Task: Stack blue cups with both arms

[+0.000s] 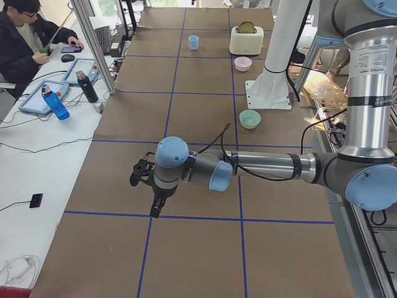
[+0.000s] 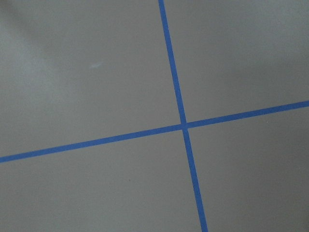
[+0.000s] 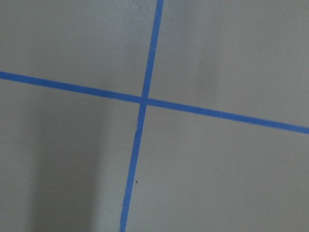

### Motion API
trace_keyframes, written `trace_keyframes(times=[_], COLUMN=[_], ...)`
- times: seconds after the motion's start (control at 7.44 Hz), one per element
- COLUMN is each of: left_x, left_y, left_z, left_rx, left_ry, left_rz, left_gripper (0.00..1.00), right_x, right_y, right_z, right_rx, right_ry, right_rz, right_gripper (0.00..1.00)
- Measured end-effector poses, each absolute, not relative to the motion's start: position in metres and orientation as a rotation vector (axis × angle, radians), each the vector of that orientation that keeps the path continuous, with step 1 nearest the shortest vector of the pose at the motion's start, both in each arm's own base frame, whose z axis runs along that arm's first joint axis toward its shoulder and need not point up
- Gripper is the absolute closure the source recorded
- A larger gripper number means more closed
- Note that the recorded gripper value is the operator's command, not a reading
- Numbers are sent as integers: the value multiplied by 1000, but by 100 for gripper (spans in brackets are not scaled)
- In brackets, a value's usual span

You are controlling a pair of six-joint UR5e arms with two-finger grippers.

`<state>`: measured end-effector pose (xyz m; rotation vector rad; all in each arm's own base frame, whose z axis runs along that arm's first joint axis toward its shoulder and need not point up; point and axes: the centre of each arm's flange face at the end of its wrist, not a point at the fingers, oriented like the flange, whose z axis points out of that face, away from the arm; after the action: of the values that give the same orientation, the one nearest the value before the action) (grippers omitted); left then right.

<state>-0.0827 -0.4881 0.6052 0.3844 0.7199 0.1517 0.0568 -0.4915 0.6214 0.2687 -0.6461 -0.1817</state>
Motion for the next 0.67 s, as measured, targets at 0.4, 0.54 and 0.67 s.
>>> trace_keyframes(times=[0.4,0.54,0.67], left_x=[-83,-81,-70], left_y=[-503,-506,-509], left_z=[596,599,599], left_rx=[542,578,586], left_ry=[710,712,733], left_rz=[218,223,204], left_gripper=[2,2,2], right_x=[56,56,56], right_y=[-505,-507,-506], right_z=[599,596,595], right_rx=[356,365,368], right_ry=[-645,-647,-648], right_rz=[-199,-202,-203], right_gripper=[0,0,0])
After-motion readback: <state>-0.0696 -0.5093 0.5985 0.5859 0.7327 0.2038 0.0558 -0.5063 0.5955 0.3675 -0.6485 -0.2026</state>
